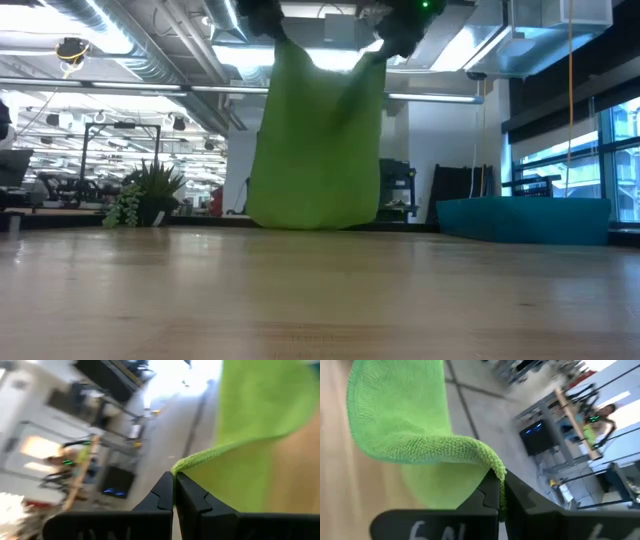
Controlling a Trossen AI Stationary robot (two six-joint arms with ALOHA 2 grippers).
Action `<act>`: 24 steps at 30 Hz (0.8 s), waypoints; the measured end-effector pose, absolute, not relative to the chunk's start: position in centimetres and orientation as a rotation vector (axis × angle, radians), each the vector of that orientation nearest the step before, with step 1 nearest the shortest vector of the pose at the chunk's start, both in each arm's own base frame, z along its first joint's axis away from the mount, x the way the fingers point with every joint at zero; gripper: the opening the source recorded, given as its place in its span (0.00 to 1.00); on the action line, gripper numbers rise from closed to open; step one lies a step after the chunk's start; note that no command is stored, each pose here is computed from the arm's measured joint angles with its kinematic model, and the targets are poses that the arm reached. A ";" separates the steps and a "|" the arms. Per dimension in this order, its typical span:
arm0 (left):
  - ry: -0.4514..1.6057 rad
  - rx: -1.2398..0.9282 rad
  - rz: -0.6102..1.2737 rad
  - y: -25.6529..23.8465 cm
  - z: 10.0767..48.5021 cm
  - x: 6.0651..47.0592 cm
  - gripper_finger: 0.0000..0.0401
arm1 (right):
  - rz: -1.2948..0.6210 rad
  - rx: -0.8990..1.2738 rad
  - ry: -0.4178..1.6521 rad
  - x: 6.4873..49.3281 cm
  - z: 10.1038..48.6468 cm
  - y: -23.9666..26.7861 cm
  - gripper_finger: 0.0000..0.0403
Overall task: Roll microfiber towels into tight, uniform cylinder then place into a basket
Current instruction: Roll the green towel
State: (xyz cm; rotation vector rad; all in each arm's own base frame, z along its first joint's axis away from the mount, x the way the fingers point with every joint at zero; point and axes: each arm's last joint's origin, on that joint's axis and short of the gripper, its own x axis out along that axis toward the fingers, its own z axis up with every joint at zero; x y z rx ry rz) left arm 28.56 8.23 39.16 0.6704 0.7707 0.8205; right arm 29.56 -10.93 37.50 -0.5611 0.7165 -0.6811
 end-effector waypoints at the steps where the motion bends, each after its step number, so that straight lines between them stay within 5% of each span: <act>1: 0.782 0.652 0.781 7.9 38.8 28.5 0.00 | -0.670 -0.543 0.739 29.5 37.2 -10.7 0.01; 12: 0.959 0.271 0.500 2.2 35.7 27.1 0.00 | -0.289 -0.203 0.936 29.0 31.7 -7.0 0.01; 24: 1.025 0.072 0.334 -5.3 28.9 26.3 0.00 | -0.228 -0.064 1.118 27.4 22.3 -1.7 0.01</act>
